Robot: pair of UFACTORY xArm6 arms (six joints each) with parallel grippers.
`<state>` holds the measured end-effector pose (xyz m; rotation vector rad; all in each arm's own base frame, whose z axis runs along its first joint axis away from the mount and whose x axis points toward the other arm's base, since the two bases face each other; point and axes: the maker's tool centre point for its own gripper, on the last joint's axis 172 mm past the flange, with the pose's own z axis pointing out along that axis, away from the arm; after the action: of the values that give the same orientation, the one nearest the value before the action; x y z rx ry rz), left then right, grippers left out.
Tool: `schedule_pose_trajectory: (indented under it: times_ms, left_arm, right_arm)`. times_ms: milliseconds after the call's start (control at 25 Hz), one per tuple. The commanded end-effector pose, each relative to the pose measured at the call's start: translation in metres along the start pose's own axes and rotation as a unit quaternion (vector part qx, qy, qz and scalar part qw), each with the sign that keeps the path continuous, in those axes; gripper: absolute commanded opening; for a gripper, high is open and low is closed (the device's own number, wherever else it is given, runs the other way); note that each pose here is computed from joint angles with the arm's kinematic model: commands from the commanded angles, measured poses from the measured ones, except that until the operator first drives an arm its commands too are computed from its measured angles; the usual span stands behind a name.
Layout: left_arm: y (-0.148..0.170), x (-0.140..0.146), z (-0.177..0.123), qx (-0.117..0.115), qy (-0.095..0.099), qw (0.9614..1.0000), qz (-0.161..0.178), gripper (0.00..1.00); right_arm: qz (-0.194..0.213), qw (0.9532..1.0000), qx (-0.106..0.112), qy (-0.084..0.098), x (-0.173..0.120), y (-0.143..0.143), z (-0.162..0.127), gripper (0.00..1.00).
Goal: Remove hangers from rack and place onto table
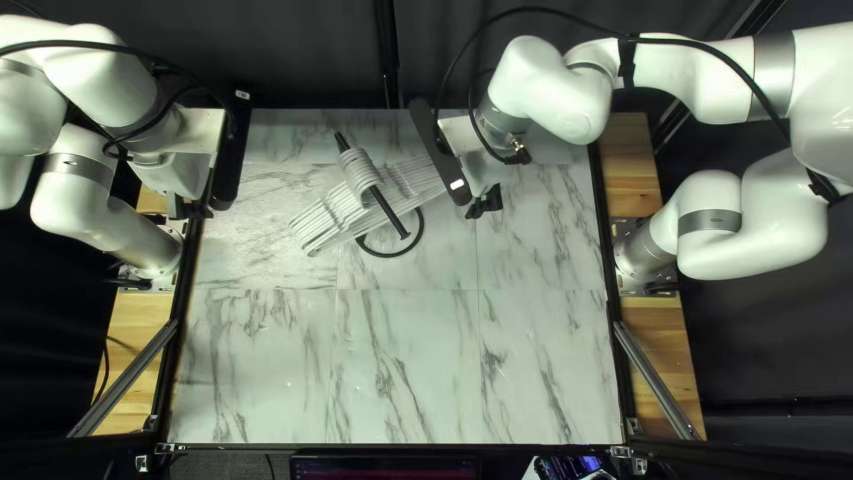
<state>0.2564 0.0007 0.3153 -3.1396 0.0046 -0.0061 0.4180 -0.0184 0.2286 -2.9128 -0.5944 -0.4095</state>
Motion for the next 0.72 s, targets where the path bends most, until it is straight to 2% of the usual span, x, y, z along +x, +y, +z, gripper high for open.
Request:
schedule_pose_trajectory:
  times_ms: [40, 720]
  left_arm:
    - [0.0, 0.0, 0.0, 0.0, 0.0, 1.0, 0.0, 1.0]
    - [0.0, 0.0, 0.0, 0.0, 0.0, 1.0, 0.0, 1.0]
  right_arm:
    - [-0.003, 1.0, -0.003, 0.0, 0.0074, -0.0069, -0.0006, 1.0]
    - [-0.009, 1.0, 0.001, 0.003, 0.01, -0.008, 0.0057, 1.0]
